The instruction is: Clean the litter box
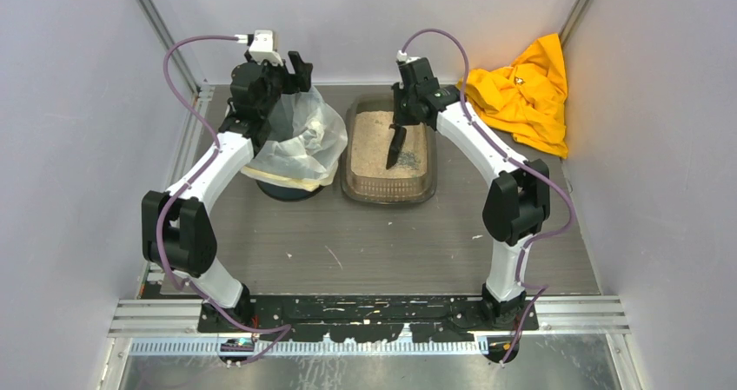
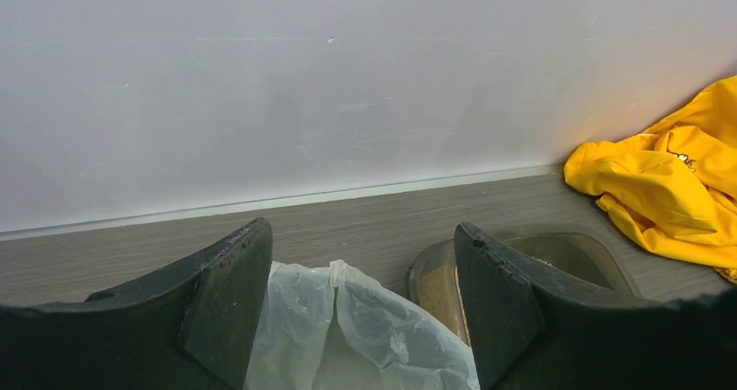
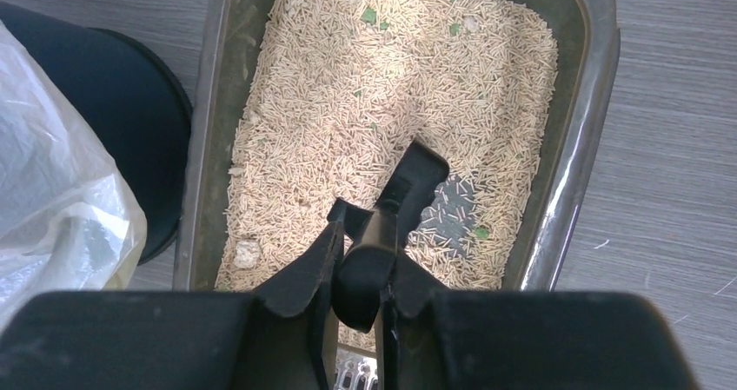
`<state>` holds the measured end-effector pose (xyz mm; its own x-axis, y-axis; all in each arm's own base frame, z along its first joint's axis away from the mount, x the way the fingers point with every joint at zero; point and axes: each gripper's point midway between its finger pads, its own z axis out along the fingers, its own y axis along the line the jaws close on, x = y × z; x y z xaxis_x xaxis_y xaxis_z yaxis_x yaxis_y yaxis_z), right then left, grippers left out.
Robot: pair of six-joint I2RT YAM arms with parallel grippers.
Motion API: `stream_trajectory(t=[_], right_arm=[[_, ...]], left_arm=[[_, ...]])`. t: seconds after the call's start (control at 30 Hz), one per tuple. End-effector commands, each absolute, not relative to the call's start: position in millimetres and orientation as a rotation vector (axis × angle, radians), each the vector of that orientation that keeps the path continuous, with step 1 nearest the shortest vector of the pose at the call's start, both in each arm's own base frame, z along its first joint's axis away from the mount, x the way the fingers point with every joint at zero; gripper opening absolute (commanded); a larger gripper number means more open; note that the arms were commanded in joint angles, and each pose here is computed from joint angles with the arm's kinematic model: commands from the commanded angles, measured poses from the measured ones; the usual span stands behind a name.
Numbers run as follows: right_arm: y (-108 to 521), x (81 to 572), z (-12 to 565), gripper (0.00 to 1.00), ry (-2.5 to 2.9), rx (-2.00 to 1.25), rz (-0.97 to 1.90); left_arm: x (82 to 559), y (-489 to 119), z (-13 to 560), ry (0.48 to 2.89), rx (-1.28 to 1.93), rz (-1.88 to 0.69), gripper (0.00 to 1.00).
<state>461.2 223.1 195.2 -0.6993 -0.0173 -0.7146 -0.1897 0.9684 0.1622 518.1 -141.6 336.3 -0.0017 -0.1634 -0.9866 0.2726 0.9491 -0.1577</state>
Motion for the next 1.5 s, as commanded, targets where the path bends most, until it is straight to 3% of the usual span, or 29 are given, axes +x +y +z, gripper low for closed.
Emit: stream_trajectory(t=[0.0,0.47,0.9,1.17,1.47], right_arm=[[238,469,242,0.01,2.22,-0.116,0.417],[190,459,283,0.01,2.159,-0.115,0.295],[174,414,234,0.01,2.302,-0.192,0.195],[196,393,189,0.01,2.327,-0.232,0.459],[193,402,172,0.01,2.302,-0.145,0.793]], left_arm=[[509,-138,369,1.45,0.092,-0.348,0.76],[511,-143,367,1.449,0.095,-0.379,0.76],[518,-144,369,1.445,0.096,-0.373,0.76],[522,-146,367,1.449,0.101,-0.375,0.76],[522,-144,368,1.449,0.104,-0.364,0.76]])
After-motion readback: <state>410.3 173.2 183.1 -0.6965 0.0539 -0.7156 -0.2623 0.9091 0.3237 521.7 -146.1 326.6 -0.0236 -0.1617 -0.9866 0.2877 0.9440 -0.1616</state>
